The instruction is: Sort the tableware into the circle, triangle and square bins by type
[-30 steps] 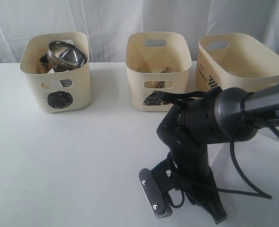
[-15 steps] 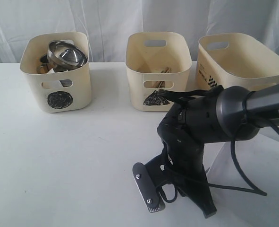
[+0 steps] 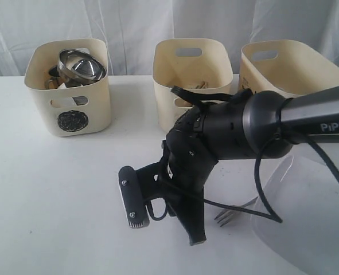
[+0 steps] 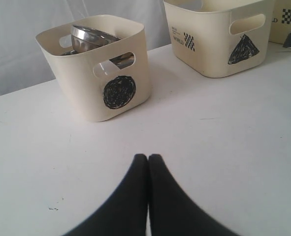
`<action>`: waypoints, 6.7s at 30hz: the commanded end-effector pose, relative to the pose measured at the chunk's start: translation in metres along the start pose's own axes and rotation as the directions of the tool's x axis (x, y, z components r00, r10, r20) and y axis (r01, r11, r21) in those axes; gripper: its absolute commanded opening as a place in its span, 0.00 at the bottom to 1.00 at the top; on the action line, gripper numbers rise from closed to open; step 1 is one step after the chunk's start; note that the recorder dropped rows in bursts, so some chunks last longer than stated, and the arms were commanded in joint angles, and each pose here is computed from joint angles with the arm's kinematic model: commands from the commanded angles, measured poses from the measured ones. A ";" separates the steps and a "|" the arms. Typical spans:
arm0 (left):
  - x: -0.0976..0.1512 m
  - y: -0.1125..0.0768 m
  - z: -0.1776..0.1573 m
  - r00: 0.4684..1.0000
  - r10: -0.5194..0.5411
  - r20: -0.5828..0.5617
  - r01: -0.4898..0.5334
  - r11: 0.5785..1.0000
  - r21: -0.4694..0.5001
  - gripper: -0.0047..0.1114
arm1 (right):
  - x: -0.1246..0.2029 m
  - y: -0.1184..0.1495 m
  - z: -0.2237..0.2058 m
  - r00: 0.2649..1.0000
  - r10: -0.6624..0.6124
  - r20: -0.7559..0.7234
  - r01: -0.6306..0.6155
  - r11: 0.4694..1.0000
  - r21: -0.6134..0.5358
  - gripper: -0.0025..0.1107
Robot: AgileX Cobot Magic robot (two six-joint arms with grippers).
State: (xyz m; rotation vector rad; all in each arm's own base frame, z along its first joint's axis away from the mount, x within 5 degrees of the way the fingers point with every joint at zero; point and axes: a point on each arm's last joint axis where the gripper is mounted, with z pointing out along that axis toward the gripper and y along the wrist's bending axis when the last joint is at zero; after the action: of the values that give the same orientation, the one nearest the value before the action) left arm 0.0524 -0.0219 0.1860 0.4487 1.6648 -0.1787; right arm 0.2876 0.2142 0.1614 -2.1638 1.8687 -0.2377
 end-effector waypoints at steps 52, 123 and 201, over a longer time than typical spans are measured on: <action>0.002 0.000 0.000 1.000 0.000 -0.010 0.000 1.000 0.001 0.04 | 0.051 0.009 0.015 0.935 -0.008 -0.355 -0.046 0.989 -0.142 0.63; 0.002 0.000 0.000 1.000 0.000 -0.015 0.000 1.000 0.002 0.04 | 0.054 -0.027 -0.002 0.888 0.351 -0.297 -0.365 0.931 0.009 0.57; 0.002 0.000 0.000 1.000 0.000 -0.015 0.000 1.000 0.002 0.04 | 0.019 -0.061 -0.078 0.684 0.671 0.285 -0.713 0.699 0.065 0.05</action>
State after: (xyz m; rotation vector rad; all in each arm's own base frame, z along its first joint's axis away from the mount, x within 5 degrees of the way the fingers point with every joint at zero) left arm 0.0521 -0.0219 0.1845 0.4549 1.6811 -0.1762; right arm 0.3274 0.1991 0.2293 -1.3067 2.2698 -0.0158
